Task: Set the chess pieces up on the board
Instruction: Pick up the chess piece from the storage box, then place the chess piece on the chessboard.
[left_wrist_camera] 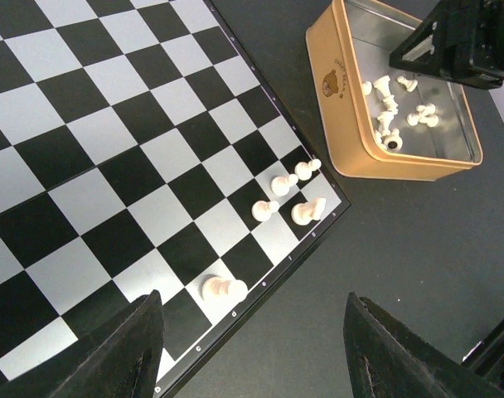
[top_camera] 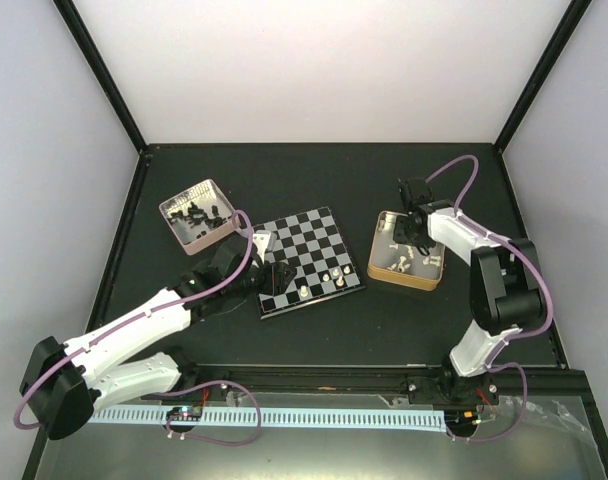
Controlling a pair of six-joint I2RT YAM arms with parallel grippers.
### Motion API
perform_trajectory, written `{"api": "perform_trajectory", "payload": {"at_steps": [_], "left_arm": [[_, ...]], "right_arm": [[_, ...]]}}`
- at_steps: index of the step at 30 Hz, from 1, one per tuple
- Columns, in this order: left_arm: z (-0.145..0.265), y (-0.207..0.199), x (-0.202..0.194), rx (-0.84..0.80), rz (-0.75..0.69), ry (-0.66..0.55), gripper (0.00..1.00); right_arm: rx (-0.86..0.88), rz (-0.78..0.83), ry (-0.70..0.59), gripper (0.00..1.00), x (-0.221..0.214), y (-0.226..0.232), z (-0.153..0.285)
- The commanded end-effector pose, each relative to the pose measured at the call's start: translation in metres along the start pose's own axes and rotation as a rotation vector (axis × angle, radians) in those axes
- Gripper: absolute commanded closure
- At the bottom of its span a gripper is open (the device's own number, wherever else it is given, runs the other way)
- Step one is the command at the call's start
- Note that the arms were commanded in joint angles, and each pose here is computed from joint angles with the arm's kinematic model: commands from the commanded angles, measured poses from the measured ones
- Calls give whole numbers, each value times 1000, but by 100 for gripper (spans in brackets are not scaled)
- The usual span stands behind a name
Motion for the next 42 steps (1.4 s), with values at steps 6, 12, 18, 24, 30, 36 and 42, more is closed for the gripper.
{"api": "perform_trajectory", "payload": {"at_steps": [6,12,18,24,30,36,42], "left_arm": [[5,-12,17,-49,-21,-38,39],[5,-12,16,-47,-17,-36,39],[9,-16,18,-76,-16,-44,37],[12,-27,26,-135,-22,-79,35],[19,-42,44,-195,-50,-183,32],[23,-63,52,-226,-102,-259,31],[25,-85,38,-287,-159,-297,29]], "right_arm": [[-51,-13,106,62,-18,-9,-35],[-33,-13,134,80,-23,-9,-44],[37,-69,25,85,-6,-4,-18],[302,-264,-130,84,19,17,47],[717,-537,-5,83,-6,52,101],[979,-829,195,83,-57,84,151],[1076,-959,398,82,-100,108,181]]}}
Point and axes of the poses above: each gripper's point midway between its finger pads, its own z axis back along the fingers, its own y axis along the line the jaws close on, x = y × z, the point moved 3 cm from there along z, back along the fingers, and after that the axes turned 7 degrees about -z, right-handed, at the moved point
